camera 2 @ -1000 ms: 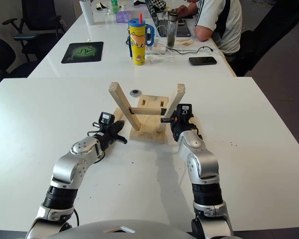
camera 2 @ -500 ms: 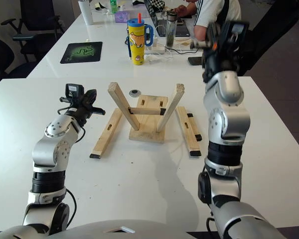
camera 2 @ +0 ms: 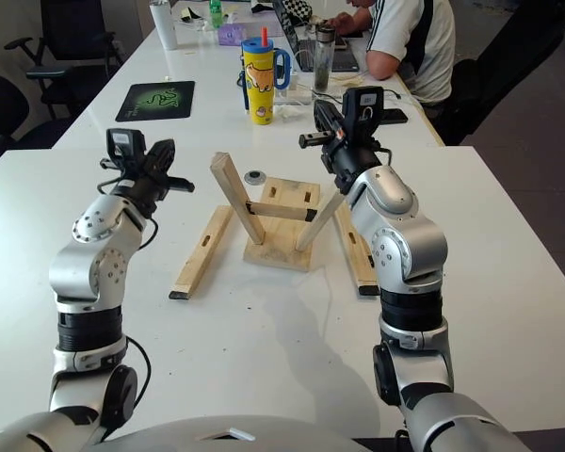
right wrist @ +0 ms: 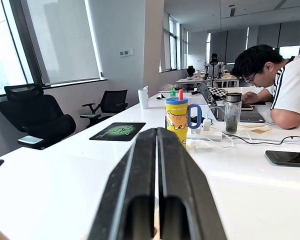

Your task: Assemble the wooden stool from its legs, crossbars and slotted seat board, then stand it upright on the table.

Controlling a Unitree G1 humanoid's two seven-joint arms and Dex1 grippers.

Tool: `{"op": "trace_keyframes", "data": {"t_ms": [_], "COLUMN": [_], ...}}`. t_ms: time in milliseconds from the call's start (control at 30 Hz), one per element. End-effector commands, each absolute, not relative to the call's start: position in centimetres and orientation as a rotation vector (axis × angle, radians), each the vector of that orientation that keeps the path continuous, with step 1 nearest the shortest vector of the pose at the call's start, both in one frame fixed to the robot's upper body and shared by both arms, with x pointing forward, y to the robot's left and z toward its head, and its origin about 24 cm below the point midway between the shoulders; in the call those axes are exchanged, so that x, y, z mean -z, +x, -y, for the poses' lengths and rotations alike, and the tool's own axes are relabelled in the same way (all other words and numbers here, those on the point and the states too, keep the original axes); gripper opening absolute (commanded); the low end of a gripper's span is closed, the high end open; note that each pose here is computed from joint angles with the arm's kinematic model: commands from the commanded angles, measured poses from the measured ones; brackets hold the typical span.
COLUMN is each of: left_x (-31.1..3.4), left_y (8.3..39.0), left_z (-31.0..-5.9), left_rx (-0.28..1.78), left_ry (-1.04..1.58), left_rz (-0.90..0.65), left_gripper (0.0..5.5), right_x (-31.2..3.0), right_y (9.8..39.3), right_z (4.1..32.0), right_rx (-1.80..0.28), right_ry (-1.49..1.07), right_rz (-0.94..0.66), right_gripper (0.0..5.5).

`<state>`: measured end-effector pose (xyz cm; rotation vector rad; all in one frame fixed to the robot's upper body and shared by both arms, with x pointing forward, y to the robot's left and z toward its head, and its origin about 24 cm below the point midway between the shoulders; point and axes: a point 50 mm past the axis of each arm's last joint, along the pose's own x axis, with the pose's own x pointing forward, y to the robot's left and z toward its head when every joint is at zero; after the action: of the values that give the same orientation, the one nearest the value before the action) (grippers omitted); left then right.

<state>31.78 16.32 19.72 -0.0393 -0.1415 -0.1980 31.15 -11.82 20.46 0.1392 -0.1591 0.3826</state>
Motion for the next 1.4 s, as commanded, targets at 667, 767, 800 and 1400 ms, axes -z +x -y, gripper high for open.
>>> {"op": "trace_keyframes", "data": {"t_ms": [667,767,800,1400], "left_x": [-12.5,-15.4,-16.8,-22.7], "left_y": [32.2,32.8,32.9,31.7], "left_z": [-11.1,-11.5,-11.7,-17.2], "left_rx": [0.436,0.404,0.394,0.177], "left_ry": [0.047,0.018,0.015,-0.094], "left_rz": [-0.236,-0.082,-0.013,0.286], "left_gripper": [0.0,0.0,0.0,0.0], "right_x": [-17.5,-17.3,-17.3,-22.7], "right_y": [32.5,32.5,32.5,35.7], "right_z": [10.9,11.2,11.2,19.0], "right_rx": [-0.395,-0.386,-0.384,-0.178], "right_ry": [0.18,0.182,0.185,0.233], "right_rz": [0.061,0.059,0.061,0.224], "right_gripper": [0.01,0.01,0.01,0.01]}}
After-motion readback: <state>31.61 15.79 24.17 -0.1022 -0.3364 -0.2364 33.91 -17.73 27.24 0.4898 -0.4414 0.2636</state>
